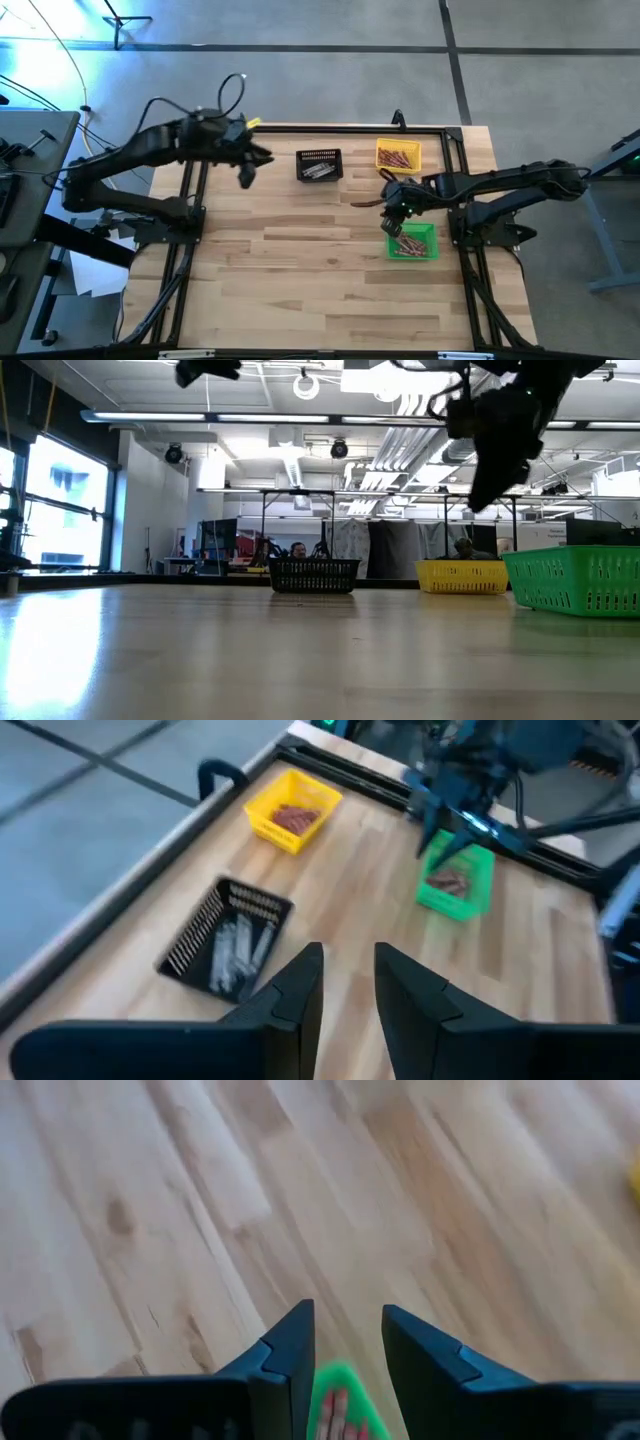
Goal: Sort crayons
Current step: Return to Home Position
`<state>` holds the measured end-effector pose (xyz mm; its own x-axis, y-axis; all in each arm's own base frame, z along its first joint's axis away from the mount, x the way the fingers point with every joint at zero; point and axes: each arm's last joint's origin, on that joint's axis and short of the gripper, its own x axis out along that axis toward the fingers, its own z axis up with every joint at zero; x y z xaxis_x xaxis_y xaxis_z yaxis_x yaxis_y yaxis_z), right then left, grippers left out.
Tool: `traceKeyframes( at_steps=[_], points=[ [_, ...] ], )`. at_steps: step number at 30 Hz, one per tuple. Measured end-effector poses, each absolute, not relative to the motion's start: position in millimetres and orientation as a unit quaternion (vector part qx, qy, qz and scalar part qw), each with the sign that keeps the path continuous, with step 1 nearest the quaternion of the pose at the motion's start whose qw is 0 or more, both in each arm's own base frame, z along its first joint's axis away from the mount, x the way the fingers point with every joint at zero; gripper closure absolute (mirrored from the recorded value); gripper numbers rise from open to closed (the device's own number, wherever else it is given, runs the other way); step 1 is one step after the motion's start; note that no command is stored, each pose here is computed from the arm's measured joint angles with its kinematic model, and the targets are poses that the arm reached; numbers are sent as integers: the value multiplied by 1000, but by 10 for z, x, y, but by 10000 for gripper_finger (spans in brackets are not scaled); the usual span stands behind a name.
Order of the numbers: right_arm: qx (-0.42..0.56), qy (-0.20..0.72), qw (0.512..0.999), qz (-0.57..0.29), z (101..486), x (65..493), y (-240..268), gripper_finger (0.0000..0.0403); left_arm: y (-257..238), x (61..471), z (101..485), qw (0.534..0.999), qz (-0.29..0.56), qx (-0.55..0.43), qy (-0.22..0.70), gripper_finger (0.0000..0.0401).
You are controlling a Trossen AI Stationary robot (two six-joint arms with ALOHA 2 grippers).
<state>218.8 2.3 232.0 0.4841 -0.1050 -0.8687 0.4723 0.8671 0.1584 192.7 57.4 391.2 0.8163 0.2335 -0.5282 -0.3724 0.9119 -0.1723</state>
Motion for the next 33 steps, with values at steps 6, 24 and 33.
traceKeyframes(
  at_steps=[6, 24, 33],
  points=[
    [124, 421, 887, -144, 2460, 2226, -63, 297, 367, 1620, 3700, 932, 157, -184, 269, 323],
    [147, 194, 947, -211, 3003, 1135, -279, 297, 110, 1131, 2935, 932, 178, -223, 223, 323],
    [154, 104, 957, -222, 3122, 676, -198, 297, 86, 973, 2546, 921, 192, -256, 223, 323]
  ],
)
